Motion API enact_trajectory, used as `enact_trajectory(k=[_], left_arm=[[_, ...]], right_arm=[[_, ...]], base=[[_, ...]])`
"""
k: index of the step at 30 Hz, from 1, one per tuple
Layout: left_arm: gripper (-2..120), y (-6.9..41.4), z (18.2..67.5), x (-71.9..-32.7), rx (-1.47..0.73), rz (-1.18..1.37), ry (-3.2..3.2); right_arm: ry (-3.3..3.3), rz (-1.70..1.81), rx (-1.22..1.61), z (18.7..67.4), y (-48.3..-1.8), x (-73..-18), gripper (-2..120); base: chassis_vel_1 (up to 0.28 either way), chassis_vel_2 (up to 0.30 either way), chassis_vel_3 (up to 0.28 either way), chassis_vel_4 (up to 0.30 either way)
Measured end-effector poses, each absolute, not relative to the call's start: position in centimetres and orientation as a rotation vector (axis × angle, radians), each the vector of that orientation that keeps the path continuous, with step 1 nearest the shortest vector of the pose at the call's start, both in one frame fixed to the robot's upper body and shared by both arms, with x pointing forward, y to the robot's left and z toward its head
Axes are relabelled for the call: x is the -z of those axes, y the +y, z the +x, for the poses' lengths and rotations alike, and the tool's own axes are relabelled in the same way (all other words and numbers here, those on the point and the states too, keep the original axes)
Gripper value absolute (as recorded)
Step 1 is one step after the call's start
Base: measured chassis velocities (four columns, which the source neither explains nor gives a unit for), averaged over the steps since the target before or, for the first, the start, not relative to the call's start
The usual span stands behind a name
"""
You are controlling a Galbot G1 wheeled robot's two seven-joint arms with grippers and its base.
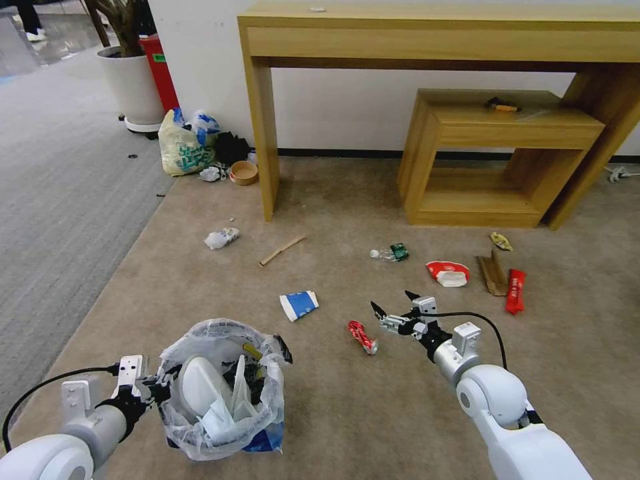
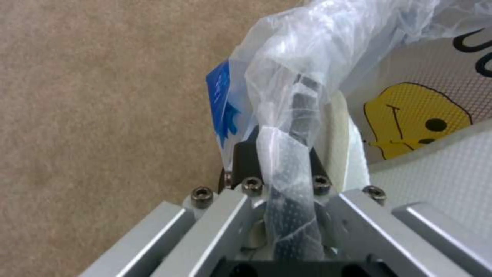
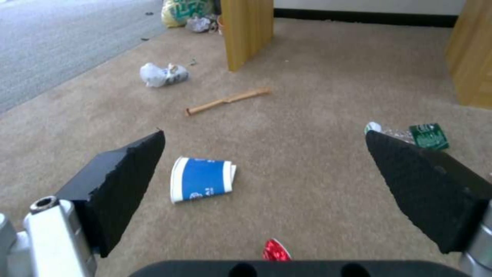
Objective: Pick up the trash bin and place the garbage on the floor into it.
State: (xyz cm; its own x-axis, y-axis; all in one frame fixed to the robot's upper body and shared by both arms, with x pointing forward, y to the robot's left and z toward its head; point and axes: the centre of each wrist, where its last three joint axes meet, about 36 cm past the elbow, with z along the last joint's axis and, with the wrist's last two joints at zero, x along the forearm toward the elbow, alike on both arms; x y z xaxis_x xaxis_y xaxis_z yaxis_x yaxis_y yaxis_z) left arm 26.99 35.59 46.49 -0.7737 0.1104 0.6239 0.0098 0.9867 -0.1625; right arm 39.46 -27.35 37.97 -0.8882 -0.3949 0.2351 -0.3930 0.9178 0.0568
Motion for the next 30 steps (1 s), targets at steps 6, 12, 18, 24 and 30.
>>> enact_trajectory(k=[6,12,18,24,30], left_arm=[[0,35.5,26.9,-46.5,-0.198,-0.083,-2.451],[0,35.7,26.9,-46.6,-0.199,-0.079,-2.453],[0,35.7,26.9,-46.5,-0.2,-0.079,-2.452],[0,35.7,27.0,-46.5,-0.201,-0.078,-2.45],[0,35.8,27.0,-46.4,-0.201,-0.074,-2.449]], right_arm=[[-2.792,0.54,0.021,39.8,-27.7,-37.5,100],[-2.725,0.462,-0.018,41.5,-29.6,-35.3,100],[-2.617,0.422,-0.037,44.0,-30.9,-31.4,100],[-2.54,0.455,-0.045,45.3,-29.6,-28.2,100],[-2.462,0.47,-0.05,45.6,-28.1,-26.1,100]], base=[[-0.002,0.085,0.002,-0.08],[0.0,0.0,0.0,0.0],[0.0,0.0,0.0,0.0],[0.0,0.0,0.0,0.0],[0.0,0.0,0.0,0.0]])
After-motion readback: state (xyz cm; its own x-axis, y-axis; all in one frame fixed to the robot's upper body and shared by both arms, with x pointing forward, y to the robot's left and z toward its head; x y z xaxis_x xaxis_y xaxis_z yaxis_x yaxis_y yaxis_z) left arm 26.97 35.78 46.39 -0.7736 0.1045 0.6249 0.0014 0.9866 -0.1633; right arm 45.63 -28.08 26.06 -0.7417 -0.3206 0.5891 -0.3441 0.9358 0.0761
